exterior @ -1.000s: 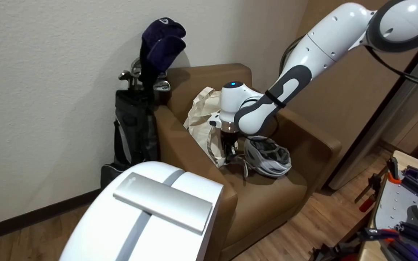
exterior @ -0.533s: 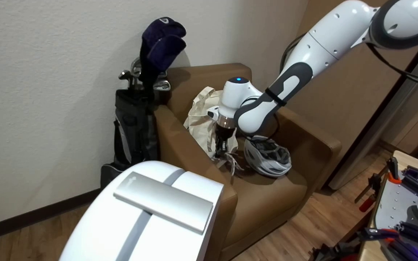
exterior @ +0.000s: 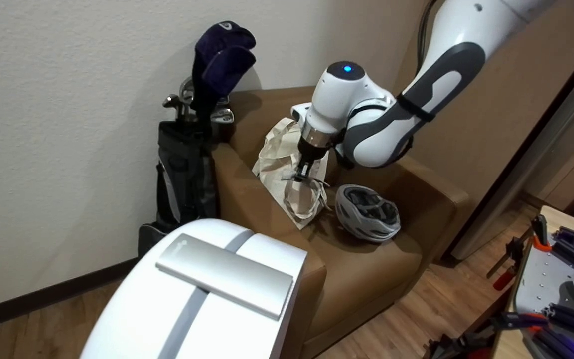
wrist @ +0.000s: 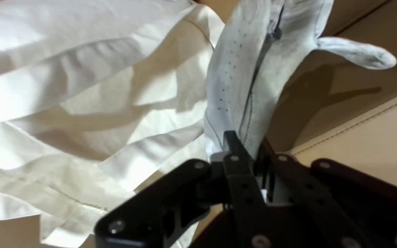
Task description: Move the white object to the arm of the couch
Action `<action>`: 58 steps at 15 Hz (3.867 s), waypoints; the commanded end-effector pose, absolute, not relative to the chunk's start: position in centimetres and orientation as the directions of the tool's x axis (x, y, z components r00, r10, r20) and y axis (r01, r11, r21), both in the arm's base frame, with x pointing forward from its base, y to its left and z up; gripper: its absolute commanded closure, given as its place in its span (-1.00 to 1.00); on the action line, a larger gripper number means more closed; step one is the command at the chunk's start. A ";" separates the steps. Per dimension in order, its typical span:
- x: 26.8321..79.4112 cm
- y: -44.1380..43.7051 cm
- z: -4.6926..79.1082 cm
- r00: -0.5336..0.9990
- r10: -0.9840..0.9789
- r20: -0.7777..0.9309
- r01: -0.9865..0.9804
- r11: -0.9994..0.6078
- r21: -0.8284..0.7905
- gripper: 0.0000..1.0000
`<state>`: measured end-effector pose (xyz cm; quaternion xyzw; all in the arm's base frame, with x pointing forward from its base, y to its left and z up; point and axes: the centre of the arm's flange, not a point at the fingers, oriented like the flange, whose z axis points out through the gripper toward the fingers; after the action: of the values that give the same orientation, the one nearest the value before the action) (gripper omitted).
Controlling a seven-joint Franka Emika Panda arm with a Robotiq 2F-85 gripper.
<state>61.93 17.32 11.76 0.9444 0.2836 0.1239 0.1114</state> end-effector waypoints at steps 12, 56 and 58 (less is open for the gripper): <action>56.1 22.1 14.2 0.834 0.544 0.087 0.507 -0.820 0.265 0.92; 57.1 27.0 11.8 0.998 -0.067 0.020 -0.067 -0.997 -0.026 -1.00; 56.7 27.7 13.4 0.998 -0.018 -0.053 -0.018 -1.000 -0.003 -1.00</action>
<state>57.13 27.08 10.67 0.9992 -0.0347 0.0122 -0.0155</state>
